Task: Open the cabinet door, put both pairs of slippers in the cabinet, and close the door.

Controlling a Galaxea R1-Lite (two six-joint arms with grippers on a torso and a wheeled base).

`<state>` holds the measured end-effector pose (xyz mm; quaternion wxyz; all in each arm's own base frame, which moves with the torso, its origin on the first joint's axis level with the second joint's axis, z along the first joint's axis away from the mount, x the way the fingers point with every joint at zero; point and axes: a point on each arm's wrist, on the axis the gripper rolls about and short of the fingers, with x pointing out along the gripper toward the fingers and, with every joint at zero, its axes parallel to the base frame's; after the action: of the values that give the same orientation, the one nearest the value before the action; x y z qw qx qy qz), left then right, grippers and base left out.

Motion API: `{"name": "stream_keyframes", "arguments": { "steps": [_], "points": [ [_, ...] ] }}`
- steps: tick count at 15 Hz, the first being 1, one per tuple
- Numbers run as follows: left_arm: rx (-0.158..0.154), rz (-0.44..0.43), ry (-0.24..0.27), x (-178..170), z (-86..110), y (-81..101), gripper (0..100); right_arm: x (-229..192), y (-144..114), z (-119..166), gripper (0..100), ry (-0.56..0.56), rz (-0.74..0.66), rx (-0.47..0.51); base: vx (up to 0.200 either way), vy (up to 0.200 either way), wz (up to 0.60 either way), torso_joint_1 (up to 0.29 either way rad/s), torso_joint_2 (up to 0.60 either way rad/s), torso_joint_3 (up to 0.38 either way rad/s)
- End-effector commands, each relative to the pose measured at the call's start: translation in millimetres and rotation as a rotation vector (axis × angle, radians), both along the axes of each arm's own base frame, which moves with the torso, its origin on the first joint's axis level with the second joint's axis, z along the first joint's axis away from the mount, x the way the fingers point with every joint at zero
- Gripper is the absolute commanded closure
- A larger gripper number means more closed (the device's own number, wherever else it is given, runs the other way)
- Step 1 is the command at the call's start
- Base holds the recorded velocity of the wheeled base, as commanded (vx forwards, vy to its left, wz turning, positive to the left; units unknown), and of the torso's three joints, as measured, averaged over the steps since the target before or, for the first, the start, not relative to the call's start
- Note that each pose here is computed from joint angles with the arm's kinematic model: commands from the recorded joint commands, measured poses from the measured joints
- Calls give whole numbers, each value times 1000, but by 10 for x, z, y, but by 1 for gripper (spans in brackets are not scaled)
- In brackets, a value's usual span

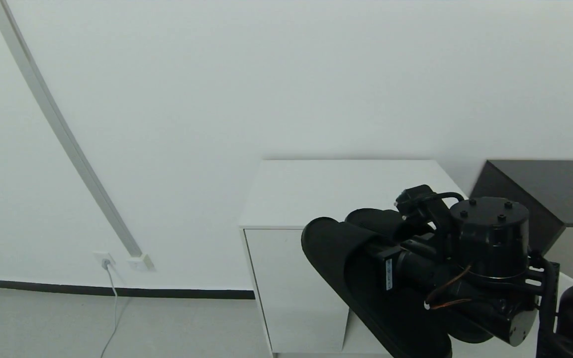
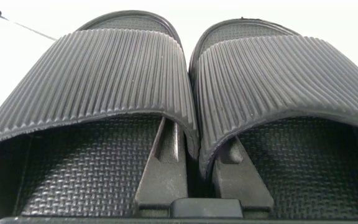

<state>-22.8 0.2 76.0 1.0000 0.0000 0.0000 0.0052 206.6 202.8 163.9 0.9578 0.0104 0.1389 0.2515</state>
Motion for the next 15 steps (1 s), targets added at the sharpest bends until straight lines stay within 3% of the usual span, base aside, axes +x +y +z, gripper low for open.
{"name": "stream_keyframes", "arguments": {
  "steps": [1,11,15],
  "points": [
    [0,0,0,0,-1,0,100,-1,-2,-4,100,0,-1,-2,0,-200,0,-2,7,2],
    [0,0,0,0,-1,0,100,-48,2,4,100,-4,-4,-3,0,-200,0,1,2,3],
    [0,0,0,0,-1,0,100,-156,5,3,100,-5,22,-10,0,0,0,0,0,0]
  ]
}}
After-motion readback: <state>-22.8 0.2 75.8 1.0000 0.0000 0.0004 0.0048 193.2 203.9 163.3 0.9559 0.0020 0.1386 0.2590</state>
